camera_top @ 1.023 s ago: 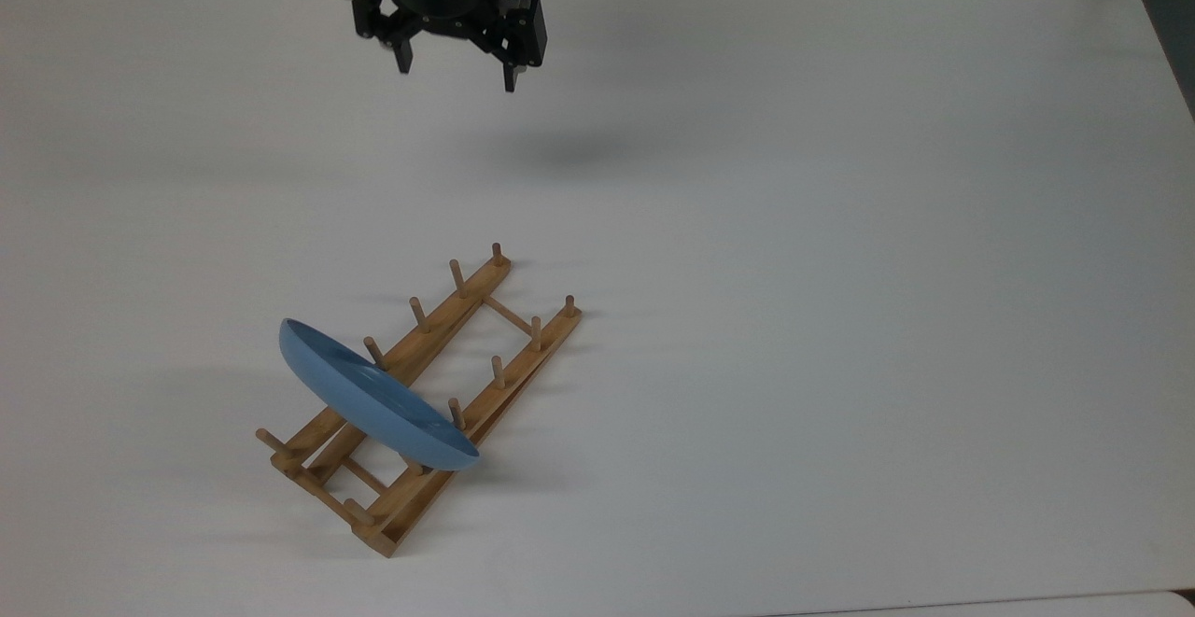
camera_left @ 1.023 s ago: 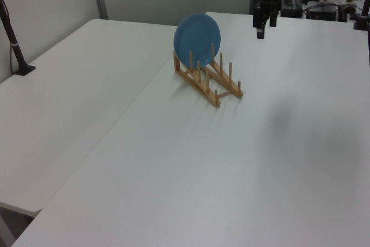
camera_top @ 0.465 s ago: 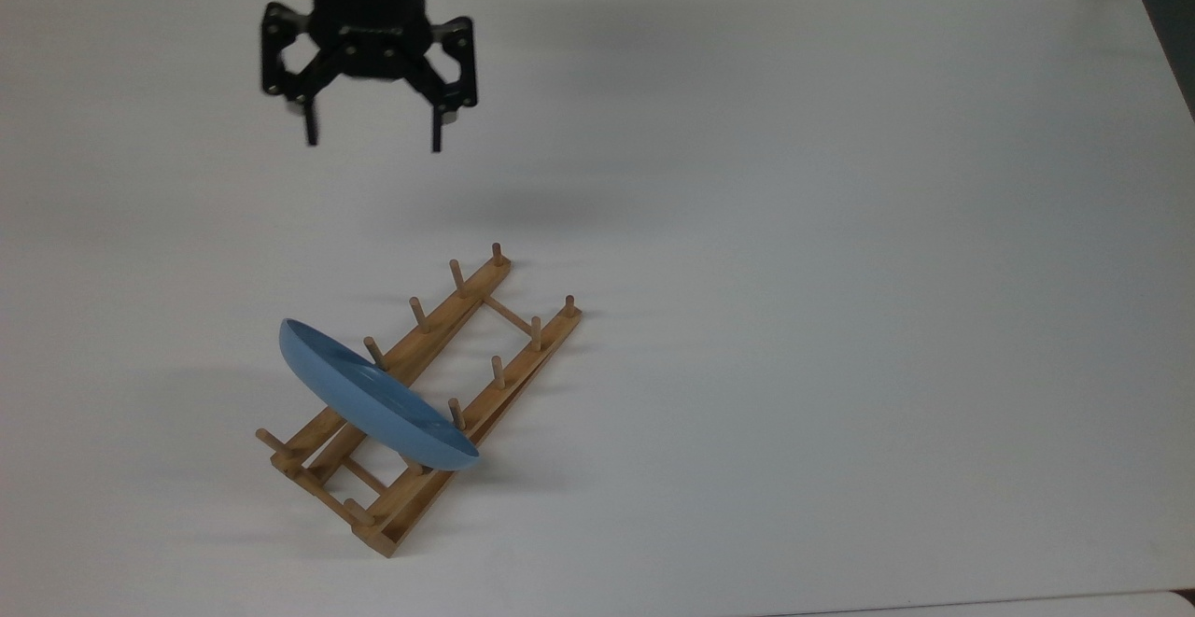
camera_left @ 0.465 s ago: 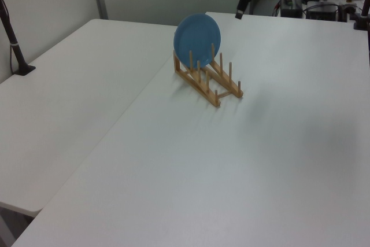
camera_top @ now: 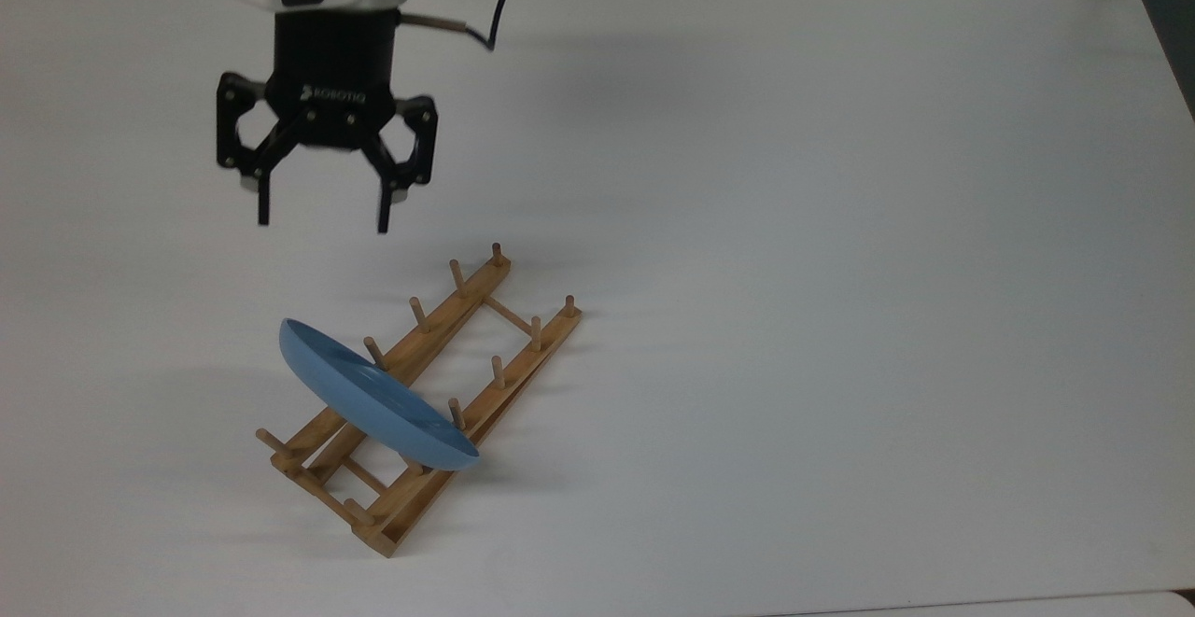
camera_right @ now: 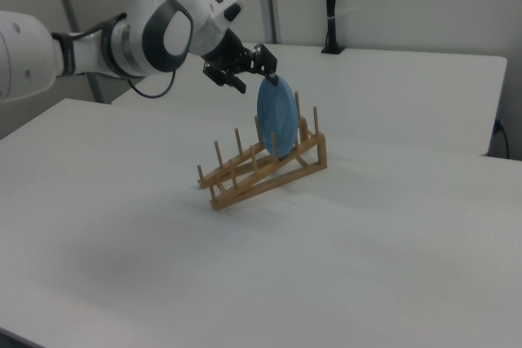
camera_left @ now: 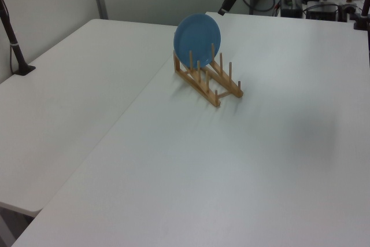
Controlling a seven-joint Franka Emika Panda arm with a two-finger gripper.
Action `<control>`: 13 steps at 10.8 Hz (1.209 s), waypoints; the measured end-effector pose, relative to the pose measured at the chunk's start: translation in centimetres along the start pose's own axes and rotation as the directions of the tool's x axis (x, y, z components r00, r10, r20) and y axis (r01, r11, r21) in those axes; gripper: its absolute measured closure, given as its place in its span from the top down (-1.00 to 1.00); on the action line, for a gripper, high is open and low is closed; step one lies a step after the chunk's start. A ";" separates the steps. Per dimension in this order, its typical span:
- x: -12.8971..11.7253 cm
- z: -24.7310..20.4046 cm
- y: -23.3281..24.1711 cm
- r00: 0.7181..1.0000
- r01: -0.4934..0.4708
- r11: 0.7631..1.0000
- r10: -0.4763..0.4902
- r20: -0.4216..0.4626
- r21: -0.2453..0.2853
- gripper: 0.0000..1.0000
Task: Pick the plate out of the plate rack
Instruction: 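Move the open gripper down toward the rim of the blue plate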
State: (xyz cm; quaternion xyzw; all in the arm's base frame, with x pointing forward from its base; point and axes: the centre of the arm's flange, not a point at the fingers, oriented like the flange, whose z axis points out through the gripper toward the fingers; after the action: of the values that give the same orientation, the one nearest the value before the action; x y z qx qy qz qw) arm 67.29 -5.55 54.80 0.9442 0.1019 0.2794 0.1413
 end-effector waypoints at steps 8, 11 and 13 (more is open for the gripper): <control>0.0 7.1 -0.4 0.976 0.218 0.964 -0.217 0.026 -0.154 0.24; 0.2 7.7 -0.8 0.973 0.229 0.960 -0.231 0.011 -0.159 0.10; 0.5 8.1 -0.9 0.972 0.233 0.959 -0.235 0.009 -0.164 -0.02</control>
State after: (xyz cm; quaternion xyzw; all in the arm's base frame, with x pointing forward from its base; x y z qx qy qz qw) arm 72.13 -6.29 48.25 0.9092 0.1903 0.2733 0.2499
